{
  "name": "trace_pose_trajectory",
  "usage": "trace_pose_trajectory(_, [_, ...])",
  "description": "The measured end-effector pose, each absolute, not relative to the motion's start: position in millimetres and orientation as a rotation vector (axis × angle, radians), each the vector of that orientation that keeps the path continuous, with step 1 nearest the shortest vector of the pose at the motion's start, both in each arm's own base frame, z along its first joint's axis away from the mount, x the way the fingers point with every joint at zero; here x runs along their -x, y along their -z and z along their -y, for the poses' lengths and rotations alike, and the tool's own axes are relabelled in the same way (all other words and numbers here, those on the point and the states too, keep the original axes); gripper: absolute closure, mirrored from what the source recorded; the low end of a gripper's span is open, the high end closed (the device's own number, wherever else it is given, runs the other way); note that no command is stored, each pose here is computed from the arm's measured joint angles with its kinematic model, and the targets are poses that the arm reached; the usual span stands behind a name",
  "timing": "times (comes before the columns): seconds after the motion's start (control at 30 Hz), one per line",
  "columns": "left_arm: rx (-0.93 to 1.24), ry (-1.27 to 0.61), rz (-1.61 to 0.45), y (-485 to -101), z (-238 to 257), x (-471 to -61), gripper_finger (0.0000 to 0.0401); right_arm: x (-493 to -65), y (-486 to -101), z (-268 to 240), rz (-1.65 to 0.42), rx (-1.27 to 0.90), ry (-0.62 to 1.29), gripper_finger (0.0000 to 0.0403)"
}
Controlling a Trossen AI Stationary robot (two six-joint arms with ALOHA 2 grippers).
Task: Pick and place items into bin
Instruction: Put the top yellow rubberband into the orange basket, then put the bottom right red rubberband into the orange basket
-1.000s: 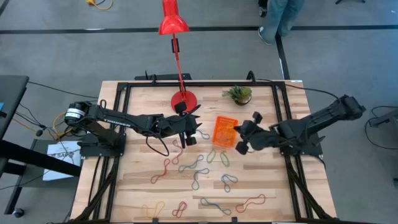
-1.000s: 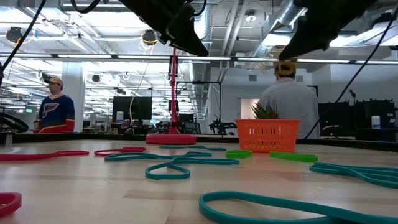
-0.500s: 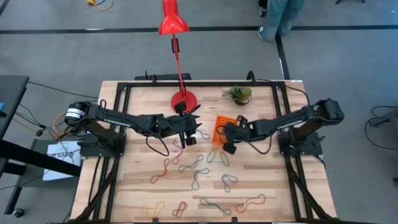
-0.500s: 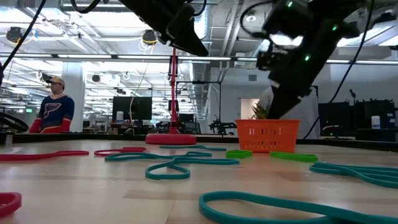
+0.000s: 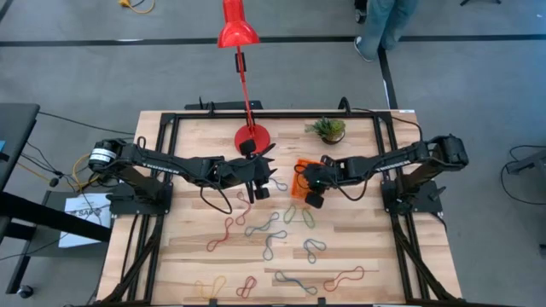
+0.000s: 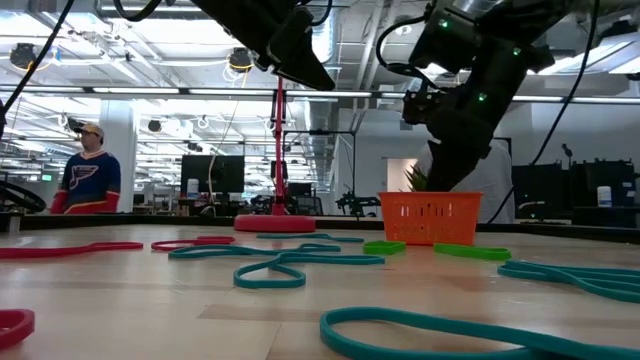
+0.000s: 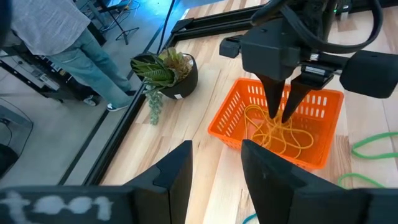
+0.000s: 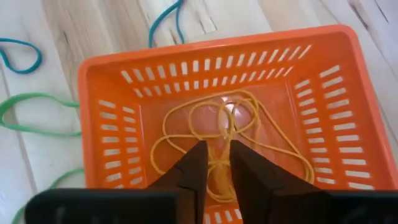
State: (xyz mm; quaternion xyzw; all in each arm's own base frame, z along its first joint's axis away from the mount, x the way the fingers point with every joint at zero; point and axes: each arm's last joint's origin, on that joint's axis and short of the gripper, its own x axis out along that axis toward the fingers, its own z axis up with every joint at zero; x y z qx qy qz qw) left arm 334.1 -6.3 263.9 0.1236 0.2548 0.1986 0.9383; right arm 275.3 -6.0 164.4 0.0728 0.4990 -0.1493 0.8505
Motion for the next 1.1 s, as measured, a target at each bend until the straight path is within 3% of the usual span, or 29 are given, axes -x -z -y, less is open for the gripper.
trace_pose_trajectory(0.23, [-0.255,-0.404,-0.533,-262.8,6.3,-333.4,0.0271,-271.0,-178.0,2.4,-1.048,-0.21,0.22,0.0326])
trace_pose_trajectory(0.63, [-0.254,-0.404,-0.548,-261.5,6.4,-332.6,0.0271,-222.8,-264.0,-40.3,-1.06,-0.341,0.02,0.0328])
trace_pose_trajectory(0.8, [-0.254,-0.403,-0.548,-261.5,6.3,-332.6,0.0271,-196.5,-250.9,-88.7,-1.168,-0.219,-0.159,0.0328])
trace_pose_trajectory(0.9, [-0.254,-0.4,-0.549,-261.4,6.7,-332.6,0.0271,-189.4,-240.6,-121.4,-1.2,-0.265,-0.212,0.0328])
trace_pose_trajectory(1.1, [-0.201,-0.356,-0.528,-262.2,8.4,-333.9,0.0271,-192.0,-217.5,-185.6,-1.098,-0.265,-0.308,0.0328])
